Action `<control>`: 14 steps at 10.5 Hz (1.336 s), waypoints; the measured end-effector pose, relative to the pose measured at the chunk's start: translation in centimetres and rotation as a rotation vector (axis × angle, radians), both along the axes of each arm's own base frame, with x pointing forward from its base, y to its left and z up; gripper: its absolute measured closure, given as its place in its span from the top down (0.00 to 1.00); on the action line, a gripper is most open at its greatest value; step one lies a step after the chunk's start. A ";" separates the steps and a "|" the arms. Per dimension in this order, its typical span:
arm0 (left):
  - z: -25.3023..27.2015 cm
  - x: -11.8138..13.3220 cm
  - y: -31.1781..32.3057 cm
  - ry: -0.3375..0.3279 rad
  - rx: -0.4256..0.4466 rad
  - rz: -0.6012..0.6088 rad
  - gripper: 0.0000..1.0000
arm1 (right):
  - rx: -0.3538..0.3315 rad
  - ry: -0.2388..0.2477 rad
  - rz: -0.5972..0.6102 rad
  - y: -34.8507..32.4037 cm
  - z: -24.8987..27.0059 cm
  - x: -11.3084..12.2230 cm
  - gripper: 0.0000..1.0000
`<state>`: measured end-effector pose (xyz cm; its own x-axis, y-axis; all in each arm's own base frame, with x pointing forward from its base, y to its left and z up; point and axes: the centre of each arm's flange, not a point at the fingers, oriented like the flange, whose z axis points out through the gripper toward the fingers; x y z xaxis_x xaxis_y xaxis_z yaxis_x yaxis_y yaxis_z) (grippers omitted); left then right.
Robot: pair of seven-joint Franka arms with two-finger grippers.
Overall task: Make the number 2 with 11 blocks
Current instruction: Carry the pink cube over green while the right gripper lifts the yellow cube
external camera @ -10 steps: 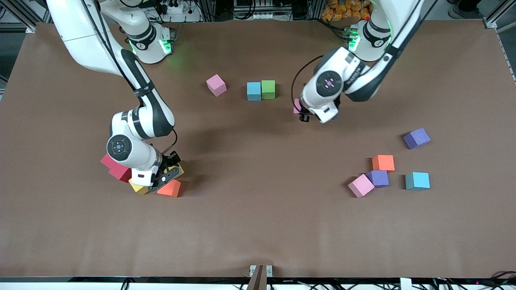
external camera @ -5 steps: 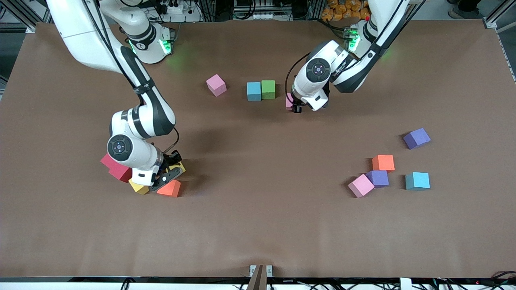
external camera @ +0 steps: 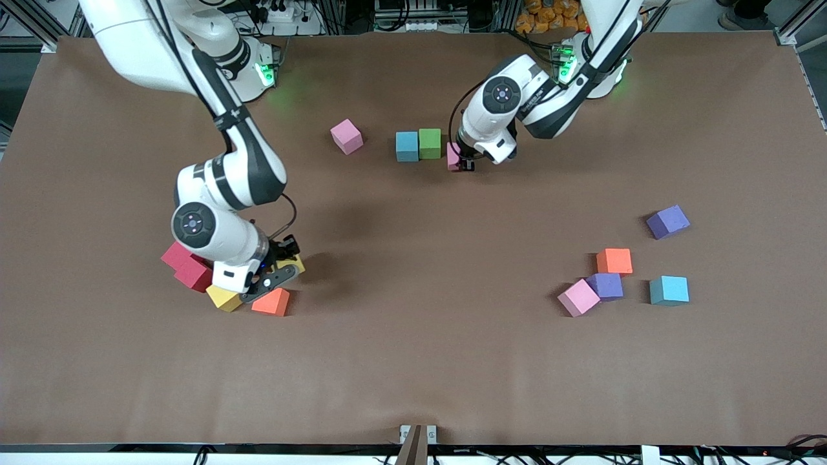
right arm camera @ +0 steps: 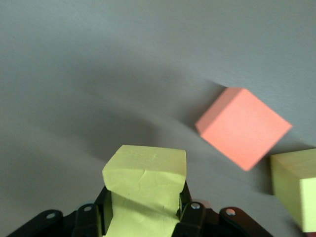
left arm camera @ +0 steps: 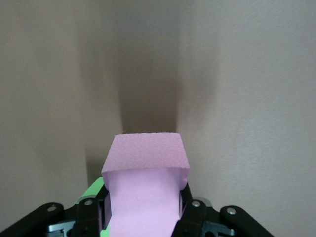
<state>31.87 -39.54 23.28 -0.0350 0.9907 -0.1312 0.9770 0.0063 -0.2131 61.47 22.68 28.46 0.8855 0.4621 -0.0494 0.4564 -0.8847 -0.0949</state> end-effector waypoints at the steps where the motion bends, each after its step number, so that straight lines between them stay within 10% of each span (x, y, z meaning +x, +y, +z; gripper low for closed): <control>1: -0.5 -0.8 0.1 0.007 0.006 -0.011 0.54 | -0.003 0.002 -0.023 1.8 0.1 -0.6 0.54; 14: -1.2 -4.1 -1.3 0.002 -0.007 -0.070 0.54 | 0.009 0.014 -0.255 16.4 1.2 -8.3 0.54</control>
